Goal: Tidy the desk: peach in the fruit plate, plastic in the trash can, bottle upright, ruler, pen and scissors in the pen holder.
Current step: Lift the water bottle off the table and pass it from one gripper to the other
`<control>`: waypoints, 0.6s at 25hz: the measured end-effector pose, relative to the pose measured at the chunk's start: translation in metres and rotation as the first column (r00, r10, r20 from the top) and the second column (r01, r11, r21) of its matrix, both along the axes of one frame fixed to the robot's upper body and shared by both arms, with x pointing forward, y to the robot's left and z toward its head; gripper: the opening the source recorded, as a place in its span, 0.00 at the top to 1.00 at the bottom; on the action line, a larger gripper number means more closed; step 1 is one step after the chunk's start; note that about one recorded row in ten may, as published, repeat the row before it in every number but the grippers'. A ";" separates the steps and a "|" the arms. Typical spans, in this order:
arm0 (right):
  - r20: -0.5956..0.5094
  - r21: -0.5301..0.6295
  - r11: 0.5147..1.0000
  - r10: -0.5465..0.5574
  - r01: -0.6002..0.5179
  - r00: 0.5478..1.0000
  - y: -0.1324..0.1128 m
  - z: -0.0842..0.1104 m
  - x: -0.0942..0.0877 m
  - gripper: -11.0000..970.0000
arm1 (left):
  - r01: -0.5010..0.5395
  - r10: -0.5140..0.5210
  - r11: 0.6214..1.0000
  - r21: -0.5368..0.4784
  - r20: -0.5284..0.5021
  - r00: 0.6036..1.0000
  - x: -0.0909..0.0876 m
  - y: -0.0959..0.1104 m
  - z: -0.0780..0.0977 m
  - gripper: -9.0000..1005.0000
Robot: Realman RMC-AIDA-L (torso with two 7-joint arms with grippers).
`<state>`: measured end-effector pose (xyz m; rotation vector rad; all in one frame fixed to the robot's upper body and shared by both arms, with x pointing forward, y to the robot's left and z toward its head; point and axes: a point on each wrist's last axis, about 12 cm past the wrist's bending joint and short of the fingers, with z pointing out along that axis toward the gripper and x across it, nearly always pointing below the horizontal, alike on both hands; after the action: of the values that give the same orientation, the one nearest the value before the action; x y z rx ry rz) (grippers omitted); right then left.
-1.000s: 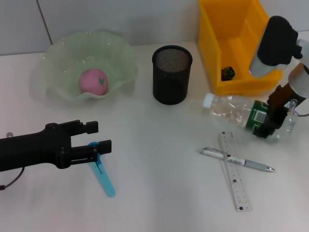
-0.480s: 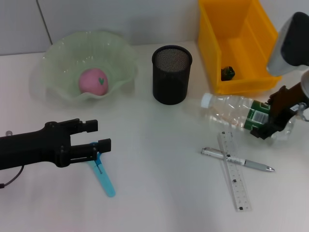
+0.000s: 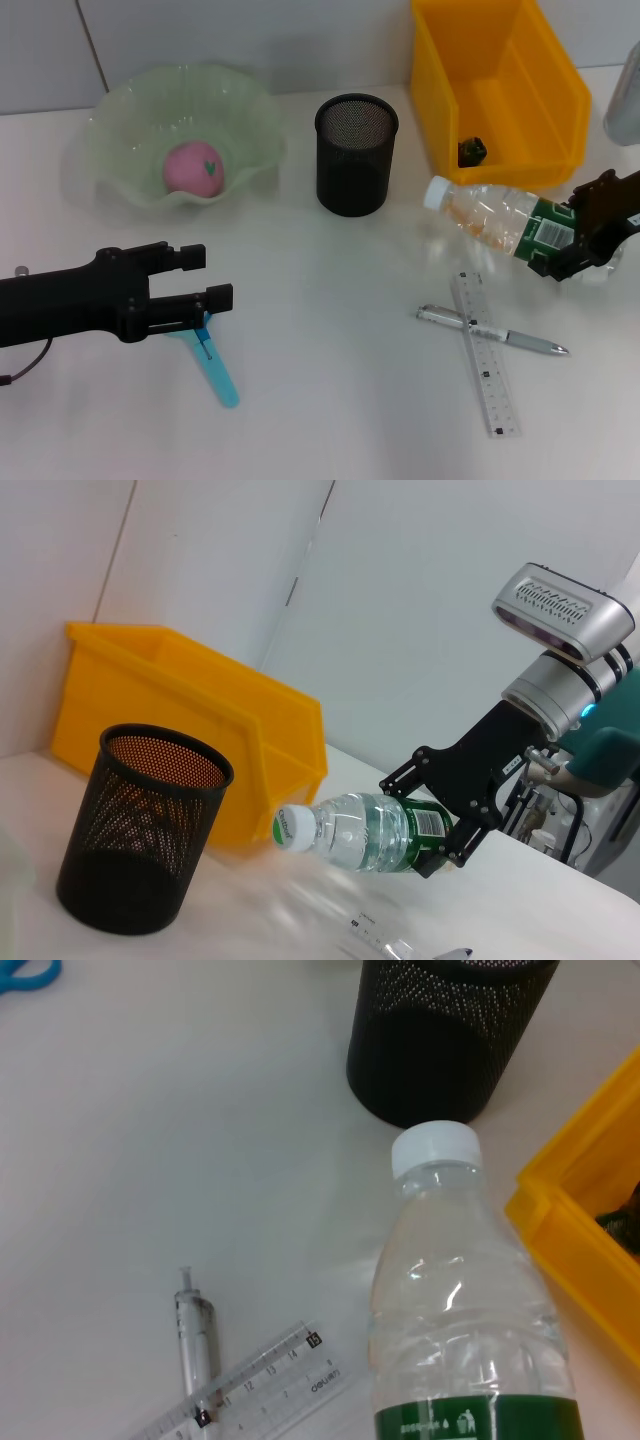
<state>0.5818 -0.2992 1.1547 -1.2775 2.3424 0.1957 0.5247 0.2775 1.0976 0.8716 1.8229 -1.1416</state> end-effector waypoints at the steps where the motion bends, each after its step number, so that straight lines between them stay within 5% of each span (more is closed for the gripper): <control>1: 0.004 0.004 1.000 0.003 -0.003 1.000 -0.001 0.000 -0.001 0.19 | 0.000 0.000 1.000 0.000 0.000 1.000 0.000 0.000 0.000 0.22; 15: 0.135 0.154 0.983 0.079 -0.099 0.988 -0.016 0.016 -0.021 0.19 | 0.005 -0.005 1.000 -0.016 -0.009 1.000 -0.001 0.000 0.002 0.22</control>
<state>0.5608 -0.3152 1.1707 -1.2783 2.1180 0.3148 0.5239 0.2773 1.0991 0.8636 1.8174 -1.1629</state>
